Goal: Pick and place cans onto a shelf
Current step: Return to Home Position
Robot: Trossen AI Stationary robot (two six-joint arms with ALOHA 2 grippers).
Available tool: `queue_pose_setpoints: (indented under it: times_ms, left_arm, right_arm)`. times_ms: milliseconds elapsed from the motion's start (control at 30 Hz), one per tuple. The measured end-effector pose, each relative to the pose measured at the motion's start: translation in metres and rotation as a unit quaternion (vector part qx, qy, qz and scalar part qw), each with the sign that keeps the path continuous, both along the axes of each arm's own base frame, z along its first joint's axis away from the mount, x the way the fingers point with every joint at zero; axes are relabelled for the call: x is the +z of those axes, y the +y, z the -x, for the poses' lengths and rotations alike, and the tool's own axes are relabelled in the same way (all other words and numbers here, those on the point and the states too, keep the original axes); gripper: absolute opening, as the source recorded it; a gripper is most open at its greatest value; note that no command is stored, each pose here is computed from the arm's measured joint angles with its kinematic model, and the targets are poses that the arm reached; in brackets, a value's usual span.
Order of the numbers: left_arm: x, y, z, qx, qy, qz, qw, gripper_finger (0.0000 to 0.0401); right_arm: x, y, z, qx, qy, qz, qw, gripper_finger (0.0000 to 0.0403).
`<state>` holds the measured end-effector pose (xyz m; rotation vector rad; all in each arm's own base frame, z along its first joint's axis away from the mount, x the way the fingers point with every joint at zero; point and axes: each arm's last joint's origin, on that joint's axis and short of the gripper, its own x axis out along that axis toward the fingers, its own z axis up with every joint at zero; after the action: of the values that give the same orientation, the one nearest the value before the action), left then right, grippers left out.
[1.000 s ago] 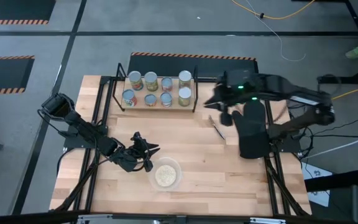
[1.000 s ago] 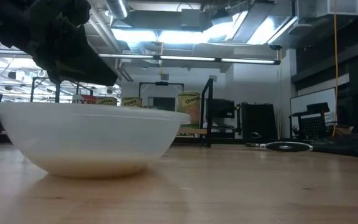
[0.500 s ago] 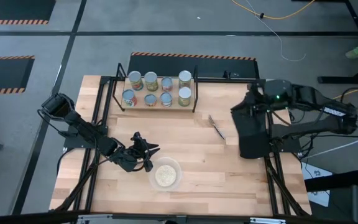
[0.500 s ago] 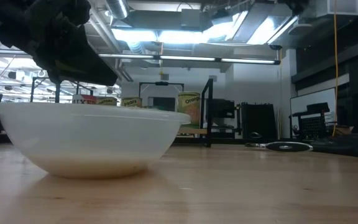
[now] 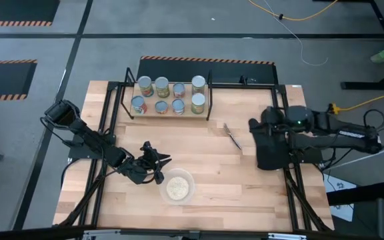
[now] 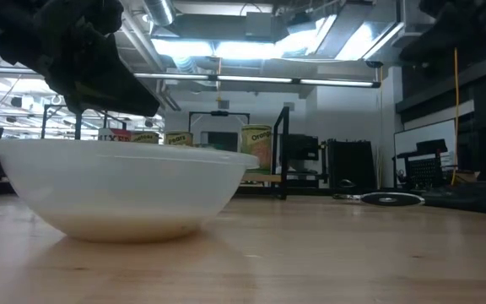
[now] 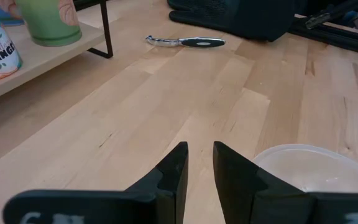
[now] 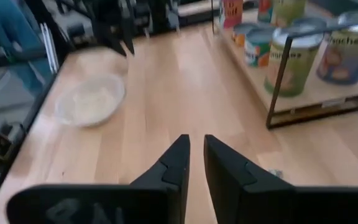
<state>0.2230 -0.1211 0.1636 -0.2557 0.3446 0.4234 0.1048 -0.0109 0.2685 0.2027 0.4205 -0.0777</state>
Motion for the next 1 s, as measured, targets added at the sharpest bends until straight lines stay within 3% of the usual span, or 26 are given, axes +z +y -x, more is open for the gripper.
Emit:
queue_pose_setpoints:
  times_ms: [333, 767, 1000]
  left_arm:
    - [0.0, 0.0, 0.0, 0.0, 0.0, 0.0, 1.0, 0.0069]
    - [0.0, 0.0, 0.0, 0.0, 0.0, 0.0, 1.0, 0.0069]
    - [0.0, 0.0, 0.0, 0.0, 0.0, -0.001, 1.0, 0.0069]
  right_arm:
    - [-0.02, 0.002, 0.017, -0.002, -0.131, 0.01, 0.991, 0.0053]
    - [-0.033, 0.005, 0.038, 0.002, -0.201, 0.055, 0.978, 0.0053]
    - [-0.042, 0.004, 0.033, 0.001, -0.2, 0.061, 0.978, 0.0053]
